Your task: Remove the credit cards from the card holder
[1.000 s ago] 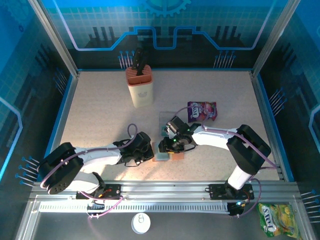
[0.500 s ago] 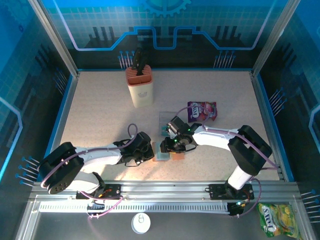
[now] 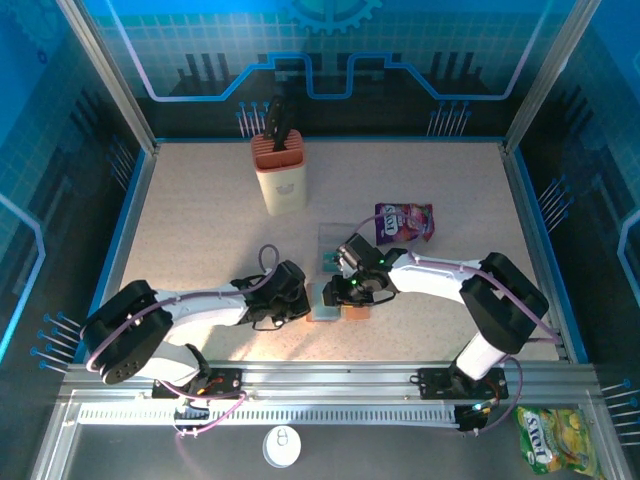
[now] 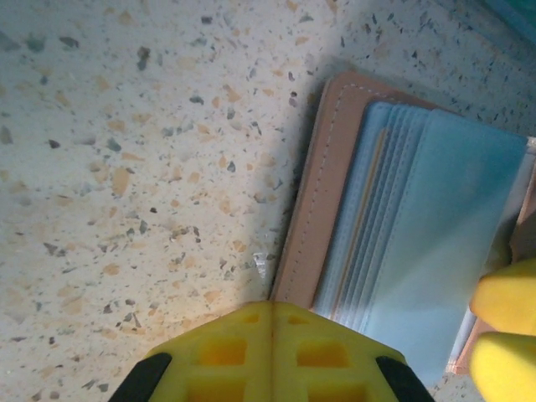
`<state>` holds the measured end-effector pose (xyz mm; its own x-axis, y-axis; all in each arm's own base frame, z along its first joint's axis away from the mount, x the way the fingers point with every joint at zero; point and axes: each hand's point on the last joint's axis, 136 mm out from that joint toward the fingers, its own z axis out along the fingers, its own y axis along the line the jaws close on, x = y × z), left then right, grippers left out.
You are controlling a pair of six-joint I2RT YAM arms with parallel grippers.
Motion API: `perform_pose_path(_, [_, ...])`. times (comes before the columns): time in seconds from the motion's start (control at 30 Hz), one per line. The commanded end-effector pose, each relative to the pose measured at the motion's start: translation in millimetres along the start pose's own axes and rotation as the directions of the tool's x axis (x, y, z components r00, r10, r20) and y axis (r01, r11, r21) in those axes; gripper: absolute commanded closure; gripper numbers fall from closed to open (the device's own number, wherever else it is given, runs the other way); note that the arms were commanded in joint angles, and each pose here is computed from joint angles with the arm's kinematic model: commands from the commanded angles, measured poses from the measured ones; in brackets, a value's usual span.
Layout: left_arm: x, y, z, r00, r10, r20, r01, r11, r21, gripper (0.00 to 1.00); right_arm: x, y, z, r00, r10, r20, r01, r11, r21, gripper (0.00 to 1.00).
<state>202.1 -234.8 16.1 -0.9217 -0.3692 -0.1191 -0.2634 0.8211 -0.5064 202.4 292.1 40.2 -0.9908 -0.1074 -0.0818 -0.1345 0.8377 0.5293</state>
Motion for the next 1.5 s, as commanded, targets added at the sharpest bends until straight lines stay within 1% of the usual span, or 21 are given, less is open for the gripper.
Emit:
perform_pose_path(0.0, [4,2,3,1.000,0.018,-0.020,-0.019,1.000,-0.025,1.00,-3,11,-8,1.000,-0.009,0.013,0.009,0.999,-0.038,0.60])
perform_pose_path(0.17, [7,8,3,1.000,0.012,-0.027,-0.013,0.999,-0.037,1.00,-1,9,-4,1.000,-0.005,0.003,0.005,1.000,-0.029,0.59])
perform_pose_path(0.27, [9,11,3,0.999,0.010,-0.032,-0.011,0.999,-0.044,1.00,-3,18,0,1.000,-0.006,-0.004,0.006,0.997,-0.073,0.61])
perform_pose_path(0.33, [9,13,3,1.000,0.001,-0.031,-0.003,0.999,-0.046,1.00,-3,19,3,1.000,-0.004,-0.007,0.004,0.997,-0.079,0.63])
perform_pose_path(0.67, [12,24,2,0.999,-0.022,-0.028,0.020,0.998,-0.063,1.00,3,-4,9,1.000,0.009,-0.026,-0.009,1.000,0.010,0.64])
perform_pose_path(0.9, [13,28,1,0.999,-0.029,-0.023,0.028,0.997,-0.066,1.00,4,-14,-3,1.000,0.018,0.006,-0.018,0.999,0.030,0.64])
perform_pose_path(1.03, [13,26,0,0.999,-0.026,-0.023,0.024,0.998,-0.060,1.00,5,-20,-8,0.999,0.029,0.019,-0.029,0.999,0.029,0.64])
perform_pose_path(1.23, [11,23,0,1.000,-0.026,-0.018,0.025,0.999,-0.048,1.00,7,-28,-5,0.999,0.047,0.007,-0.047,0.999,0.023,0.64])
perform_pose_path(1.37, [7,4,-4,1.000,-0.017,-0.008,0.017,1.000,0.023,1.00,10,-31,-2,0.999,0.052,-0.001,-0.052,0.999,0.016,0.64])
perform_pose_path(1.47, [3,-4,-10,1.000,-0.006,0.006,0.006,0.999,0.034,1.00,10,-30,-3,0.999,0.050,-0.002,-0.050,0.999,0.016,0.64])
